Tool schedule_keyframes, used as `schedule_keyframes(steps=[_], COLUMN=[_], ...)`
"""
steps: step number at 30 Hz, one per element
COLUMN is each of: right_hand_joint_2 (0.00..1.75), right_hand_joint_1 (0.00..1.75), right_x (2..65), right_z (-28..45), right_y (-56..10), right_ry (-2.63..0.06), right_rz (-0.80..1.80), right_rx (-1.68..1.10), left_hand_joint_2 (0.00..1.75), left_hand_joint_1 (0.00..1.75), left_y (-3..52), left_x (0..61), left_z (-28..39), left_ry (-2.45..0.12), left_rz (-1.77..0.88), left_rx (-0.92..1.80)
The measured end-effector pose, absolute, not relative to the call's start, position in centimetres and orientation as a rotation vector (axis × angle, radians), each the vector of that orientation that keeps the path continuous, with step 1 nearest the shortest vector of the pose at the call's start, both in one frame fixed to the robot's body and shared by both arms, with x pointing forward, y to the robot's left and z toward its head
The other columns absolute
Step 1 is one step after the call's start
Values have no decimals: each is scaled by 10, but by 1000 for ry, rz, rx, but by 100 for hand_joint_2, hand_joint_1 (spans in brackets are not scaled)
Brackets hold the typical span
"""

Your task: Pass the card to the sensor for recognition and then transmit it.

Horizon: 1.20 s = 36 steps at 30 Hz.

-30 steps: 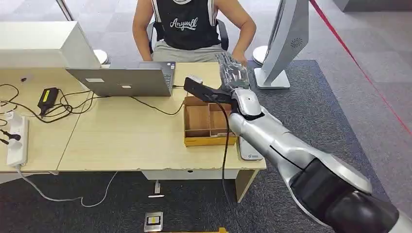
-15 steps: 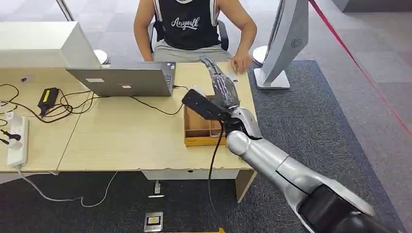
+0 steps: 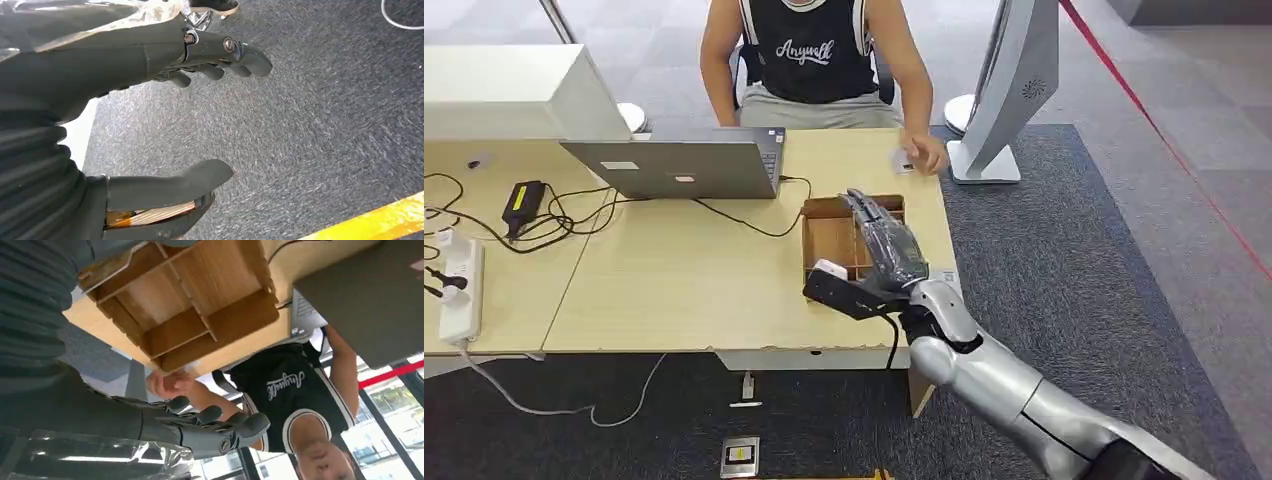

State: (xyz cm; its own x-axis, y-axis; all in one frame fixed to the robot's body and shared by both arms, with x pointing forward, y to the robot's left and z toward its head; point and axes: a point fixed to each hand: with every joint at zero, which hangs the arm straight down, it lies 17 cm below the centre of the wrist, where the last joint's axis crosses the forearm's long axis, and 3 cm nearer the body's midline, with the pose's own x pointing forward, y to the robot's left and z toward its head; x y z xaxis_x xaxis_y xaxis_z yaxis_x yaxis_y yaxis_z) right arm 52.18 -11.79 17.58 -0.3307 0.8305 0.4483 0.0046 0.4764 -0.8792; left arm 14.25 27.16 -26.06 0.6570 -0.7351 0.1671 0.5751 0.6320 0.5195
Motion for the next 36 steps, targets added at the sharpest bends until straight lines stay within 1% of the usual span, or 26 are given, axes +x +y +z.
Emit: schedule_keyframes(steps=[8,15,26,36], right_hand_joint_2=[175,175,175,175], right_hand_joint_1=[0,0,0,0], right_x=[514,513,521,526], right_z=[150,139,116,109], right_y=[-119,-120,-146,-170], right_ry=[-1620,-1573,-1375,-1293], right_rz=[1122,1167,1255,1264], right_rx=[-797,-824,-1002,-1111], left_hand_joint_2=[175,175,175,175], left_hand_joint_1=[0,0,0,0], left_y=[274,275,277,278], left_x=[141,141,139,138], left_z=[-261,-261,-261,-262], left_ry=[-371,-367,-362,-355], left_rz=[-765,-757,-746,-735], left_rx=[455,456,458,458])
